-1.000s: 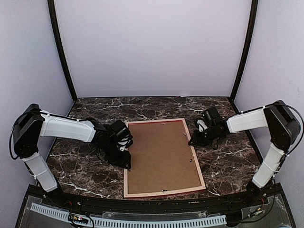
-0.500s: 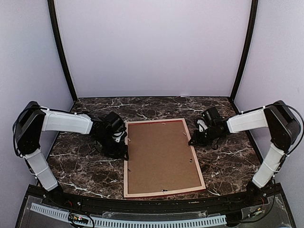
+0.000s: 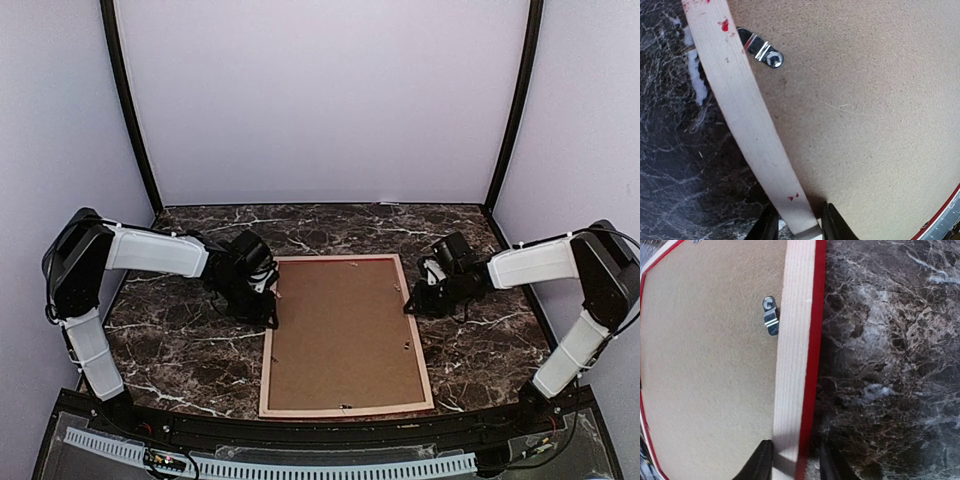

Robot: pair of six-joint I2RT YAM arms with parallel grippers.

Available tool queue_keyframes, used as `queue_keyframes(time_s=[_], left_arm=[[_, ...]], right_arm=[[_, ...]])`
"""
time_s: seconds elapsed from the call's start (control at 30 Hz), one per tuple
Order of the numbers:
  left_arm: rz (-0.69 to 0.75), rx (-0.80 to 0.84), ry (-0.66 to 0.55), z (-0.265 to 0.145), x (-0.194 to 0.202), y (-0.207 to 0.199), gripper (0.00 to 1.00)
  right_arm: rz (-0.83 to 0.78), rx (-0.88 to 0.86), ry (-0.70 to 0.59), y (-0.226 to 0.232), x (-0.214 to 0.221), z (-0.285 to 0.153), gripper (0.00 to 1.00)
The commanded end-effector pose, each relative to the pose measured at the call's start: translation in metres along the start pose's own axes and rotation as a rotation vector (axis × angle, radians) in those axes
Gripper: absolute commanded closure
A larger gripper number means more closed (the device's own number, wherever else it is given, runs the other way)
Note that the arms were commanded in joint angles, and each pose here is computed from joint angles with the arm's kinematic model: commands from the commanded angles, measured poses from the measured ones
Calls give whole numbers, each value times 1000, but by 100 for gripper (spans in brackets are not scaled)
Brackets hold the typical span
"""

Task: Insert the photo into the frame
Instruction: Press the fastener onto the backboard.

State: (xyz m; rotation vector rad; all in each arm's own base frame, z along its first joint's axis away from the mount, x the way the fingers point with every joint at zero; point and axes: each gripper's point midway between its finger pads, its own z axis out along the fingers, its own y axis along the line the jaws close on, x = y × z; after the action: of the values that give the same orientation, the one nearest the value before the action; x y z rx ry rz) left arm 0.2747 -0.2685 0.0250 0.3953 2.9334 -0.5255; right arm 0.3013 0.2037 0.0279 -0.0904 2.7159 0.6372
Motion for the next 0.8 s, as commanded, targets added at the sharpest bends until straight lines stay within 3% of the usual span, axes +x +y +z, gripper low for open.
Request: queue_keyframes(time_s=[0.0, 0.1, 0.27, 0.6, 0.77], left_arm=[[-22, -89, -23, -4, -4, 18, 69], [-50, -103, -36, -3, -3, 22, 70], [-66, -97, -44, 0, -1, 23, 72], [-57, -83, -42, 2, -1, 21, 72], [-55, -78, -33, 5, 1, 21, 72]], right_arm=[[30, 75, 52, -15, 25, -15, 59], [31, 77, 50, -14, 30, -23, 46], [18, 68, 65, 0, 48, -32, 38], [-3, 89, 107, 17, 77, -24, 36], [-26, 143, 119, 16, 84, -22, 40]])
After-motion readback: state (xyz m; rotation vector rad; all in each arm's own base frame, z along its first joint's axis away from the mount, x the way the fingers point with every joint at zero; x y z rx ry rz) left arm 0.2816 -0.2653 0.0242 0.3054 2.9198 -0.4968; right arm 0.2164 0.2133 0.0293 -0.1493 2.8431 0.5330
